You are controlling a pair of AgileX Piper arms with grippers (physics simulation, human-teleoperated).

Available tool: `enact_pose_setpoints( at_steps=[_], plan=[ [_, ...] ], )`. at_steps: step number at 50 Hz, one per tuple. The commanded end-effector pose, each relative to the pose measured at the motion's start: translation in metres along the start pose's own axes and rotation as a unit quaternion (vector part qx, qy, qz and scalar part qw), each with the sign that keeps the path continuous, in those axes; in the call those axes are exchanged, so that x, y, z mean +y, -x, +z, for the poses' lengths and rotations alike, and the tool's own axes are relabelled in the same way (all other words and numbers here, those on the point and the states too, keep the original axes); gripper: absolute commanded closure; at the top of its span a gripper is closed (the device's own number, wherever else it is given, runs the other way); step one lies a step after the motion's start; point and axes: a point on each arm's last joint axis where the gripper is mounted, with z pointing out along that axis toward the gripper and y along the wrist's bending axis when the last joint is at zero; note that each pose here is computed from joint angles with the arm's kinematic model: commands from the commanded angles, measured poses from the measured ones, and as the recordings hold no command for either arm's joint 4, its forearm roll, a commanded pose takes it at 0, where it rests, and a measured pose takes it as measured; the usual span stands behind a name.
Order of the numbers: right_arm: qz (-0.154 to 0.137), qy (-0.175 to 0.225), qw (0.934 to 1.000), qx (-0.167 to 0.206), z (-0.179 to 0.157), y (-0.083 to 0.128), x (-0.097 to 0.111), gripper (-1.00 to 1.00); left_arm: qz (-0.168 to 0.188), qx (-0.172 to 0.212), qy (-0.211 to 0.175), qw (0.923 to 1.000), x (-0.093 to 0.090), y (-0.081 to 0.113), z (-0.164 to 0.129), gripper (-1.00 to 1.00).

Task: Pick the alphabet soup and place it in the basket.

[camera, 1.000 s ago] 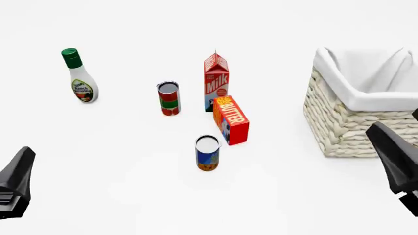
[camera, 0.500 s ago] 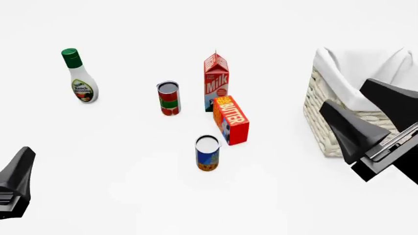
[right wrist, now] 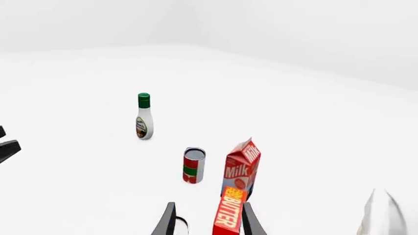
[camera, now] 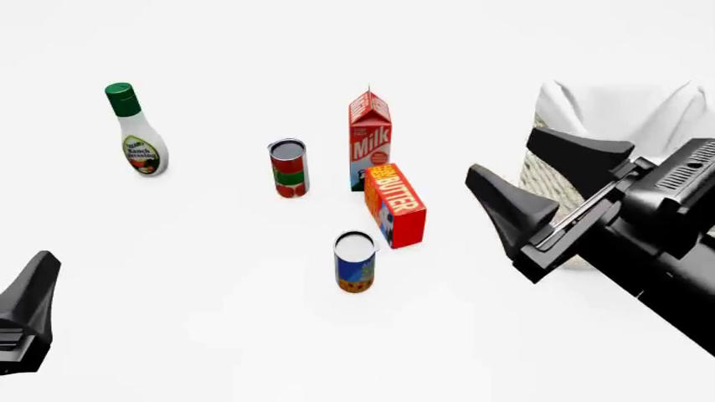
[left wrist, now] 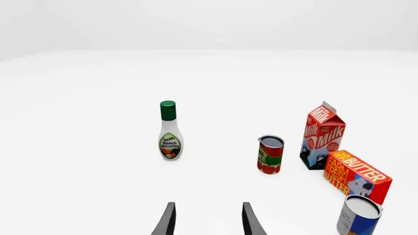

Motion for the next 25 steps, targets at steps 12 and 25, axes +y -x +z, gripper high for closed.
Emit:
enact_pose_setpoints(
  at_steps=[12,25],
  plan=[
    [0.001,0.043,0.9989,0.018,0.039,-0.015,0.019,-1.00,0.000,0.000,0.000,1.0000,0.000,0.000,0.000,-1.00],
    [0.003,0.067,0.9973,0.031,0.057,-0.028,0.032,-1.00,0.000,0.000,0.000,1.0000,0.000,0.000,0.000,-1.00]
  ],
)
